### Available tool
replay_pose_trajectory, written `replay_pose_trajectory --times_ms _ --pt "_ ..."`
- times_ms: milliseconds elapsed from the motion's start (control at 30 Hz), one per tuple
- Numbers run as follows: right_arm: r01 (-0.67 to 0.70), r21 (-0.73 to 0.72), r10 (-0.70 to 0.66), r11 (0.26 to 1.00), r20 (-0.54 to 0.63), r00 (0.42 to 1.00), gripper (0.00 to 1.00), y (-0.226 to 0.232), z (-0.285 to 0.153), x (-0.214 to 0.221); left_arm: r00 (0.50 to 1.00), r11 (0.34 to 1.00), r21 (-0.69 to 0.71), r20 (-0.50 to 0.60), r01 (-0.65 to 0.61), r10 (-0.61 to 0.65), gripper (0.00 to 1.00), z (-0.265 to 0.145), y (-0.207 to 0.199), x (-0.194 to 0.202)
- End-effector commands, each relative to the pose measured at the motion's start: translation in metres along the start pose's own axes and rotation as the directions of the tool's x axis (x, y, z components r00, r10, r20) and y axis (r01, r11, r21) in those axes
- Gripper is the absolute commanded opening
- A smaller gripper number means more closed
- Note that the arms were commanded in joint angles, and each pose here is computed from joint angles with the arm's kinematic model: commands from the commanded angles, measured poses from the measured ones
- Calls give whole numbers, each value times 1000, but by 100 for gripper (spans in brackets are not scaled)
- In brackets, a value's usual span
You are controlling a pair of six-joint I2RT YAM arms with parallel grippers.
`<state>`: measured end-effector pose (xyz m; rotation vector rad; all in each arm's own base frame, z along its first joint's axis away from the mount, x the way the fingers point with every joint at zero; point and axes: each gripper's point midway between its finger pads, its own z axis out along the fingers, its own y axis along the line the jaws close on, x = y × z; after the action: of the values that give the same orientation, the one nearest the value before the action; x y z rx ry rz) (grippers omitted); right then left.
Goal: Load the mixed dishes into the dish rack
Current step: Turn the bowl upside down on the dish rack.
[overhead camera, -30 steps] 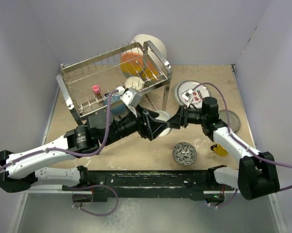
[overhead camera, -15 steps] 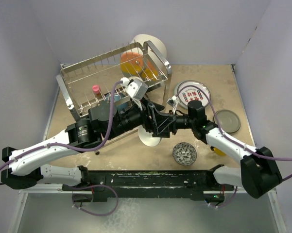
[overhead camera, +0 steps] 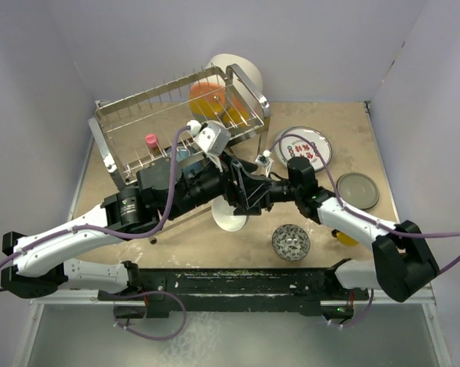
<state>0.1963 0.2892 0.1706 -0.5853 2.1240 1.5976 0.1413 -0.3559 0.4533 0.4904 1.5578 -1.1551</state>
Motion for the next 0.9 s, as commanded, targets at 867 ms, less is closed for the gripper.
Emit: replay_pose_trajectory --times_ms 867 --pt "114 -132 -87 985 194 977 36 70 74 -70 994 1000 -8 111 18 -17 69 -26 1 -38"
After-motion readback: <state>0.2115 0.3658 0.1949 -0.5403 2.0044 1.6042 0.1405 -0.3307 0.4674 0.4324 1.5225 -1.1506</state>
